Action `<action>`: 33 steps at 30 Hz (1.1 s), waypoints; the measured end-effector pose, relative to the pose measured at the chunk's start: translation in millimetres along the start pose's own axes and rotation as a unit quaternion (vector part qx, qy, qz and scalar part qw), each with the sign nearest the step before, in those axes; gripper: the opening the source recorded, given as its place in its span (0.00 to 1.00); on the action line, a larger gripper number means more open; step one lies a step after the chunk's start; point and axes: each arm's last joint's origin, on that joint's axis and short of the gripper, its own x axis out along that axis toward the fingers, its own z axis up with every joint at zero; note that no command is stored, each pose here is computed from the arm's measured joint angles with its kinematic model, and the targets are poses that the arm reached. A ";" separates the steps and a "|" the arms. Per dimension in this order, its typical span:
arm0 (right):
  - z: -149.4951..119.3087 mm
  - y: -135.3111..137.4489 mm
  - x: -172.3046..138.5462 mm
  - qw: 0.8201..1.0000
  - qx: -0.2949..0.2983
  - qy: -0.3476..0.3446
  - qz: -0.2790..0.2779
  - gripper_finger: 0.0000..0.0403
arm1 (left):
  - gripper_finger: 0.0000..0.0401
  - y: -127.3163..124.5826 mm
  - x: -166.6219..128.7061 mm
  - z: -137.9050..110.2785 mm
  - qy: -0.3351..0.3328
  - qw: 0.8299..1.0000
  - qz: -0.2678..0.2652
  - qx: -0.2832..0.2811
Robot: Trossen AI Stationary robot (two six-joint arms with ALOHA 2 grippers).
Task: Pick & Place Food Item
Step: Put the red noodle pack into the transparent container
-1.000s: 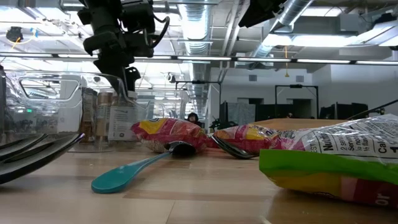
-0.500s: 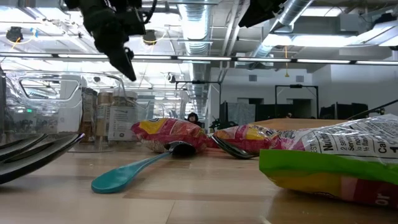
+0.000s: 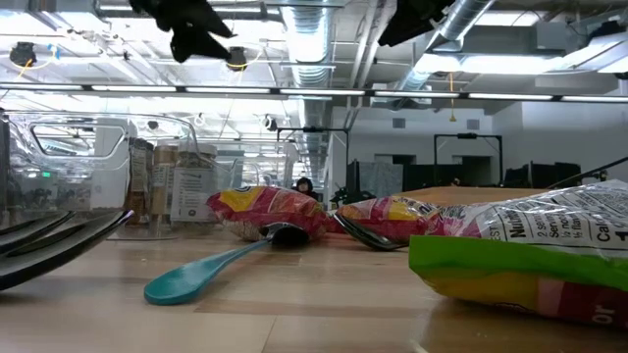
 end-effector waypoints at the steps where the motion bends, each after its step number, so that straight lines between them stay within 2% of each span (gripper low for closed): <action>1: -1.0 1.4 -0.6 1.000 -0.005 0.005 0.004 0.61 | 0.55 -0.3 -3.0 1.5 -0.011 1.000 -0.002 -0.002; 6: -9.2 8.9 -5.8 0.998 -0.027 0.039 0.041 0.61 | 0.51 -2.1 -15.6 8.2 -0.060 0.998 -0.010 -0.011; 12: -19.2 14.1 -19.1 0.989 0.006 0.079 0.123 0.61 | 0.51 -2.7 -18.2 11.2 -0.078 0.997 -0.013 -0.013; 19: -28.3 10.5 -31.9 0.985 0.022 0.114 0.128 0.61 | 0.52 -2.0 -14.7 12.2 -0.078 0.997 -0.011 -0.013; 33: -27.9 9.3 -32.7 0.986 0.025 0.111 0.126 0.61 | 0.51 -1.8 -11.0 12.2 -0.073 0.997 -0.010 -0.013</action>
